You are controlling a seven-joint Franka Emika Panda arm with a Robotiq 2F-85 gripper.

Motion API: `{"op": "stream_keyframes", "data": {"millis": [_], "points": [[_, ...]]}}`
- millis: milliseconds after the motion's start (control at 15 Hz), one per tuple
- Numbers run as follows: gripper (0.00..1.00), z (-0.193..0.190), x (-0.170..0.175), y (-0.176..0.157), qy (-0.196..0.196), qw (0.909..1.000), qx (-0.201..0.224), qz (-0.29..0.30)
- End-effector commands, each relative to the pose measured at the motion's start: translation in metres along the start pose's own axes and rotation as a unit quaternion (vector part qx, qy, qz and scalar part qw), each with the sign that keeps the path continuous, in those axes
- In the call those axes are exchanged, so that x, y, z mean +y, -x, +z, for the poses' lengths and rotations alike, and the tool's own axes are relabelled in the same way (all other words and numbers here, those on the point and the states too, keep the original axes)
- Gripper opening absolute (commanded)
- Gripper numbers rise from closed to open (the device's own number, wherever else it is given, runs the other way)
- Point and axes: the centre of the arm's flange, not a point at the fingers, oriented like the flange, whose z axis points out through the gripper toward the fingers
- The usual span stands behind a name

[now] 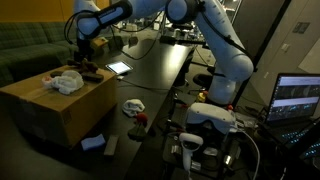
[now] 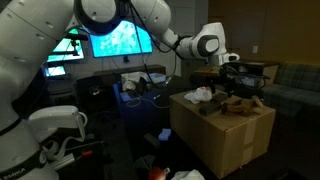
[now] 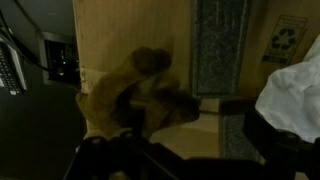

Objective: Pick up all the objects on the box and put them on table, then pick up the all the objects on the table and put them on the box

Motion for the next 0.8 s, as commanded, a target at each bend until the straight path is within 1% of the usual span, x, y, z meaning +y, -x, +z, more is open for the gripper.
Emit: {"op": "stream_keyframes", "data": {"millis": [0,333,733], "points": [[1.00,-0.010,-0.009,0.056,-0.020,0.9997,0.002,-0.013],[1.00,0.007,-0.019,0.082,-0.023,0.9995,0.006,-0.021],[1.00,0.026,-0.024,0.096,-0.020,0.9992,0.013,-0.033]]}}
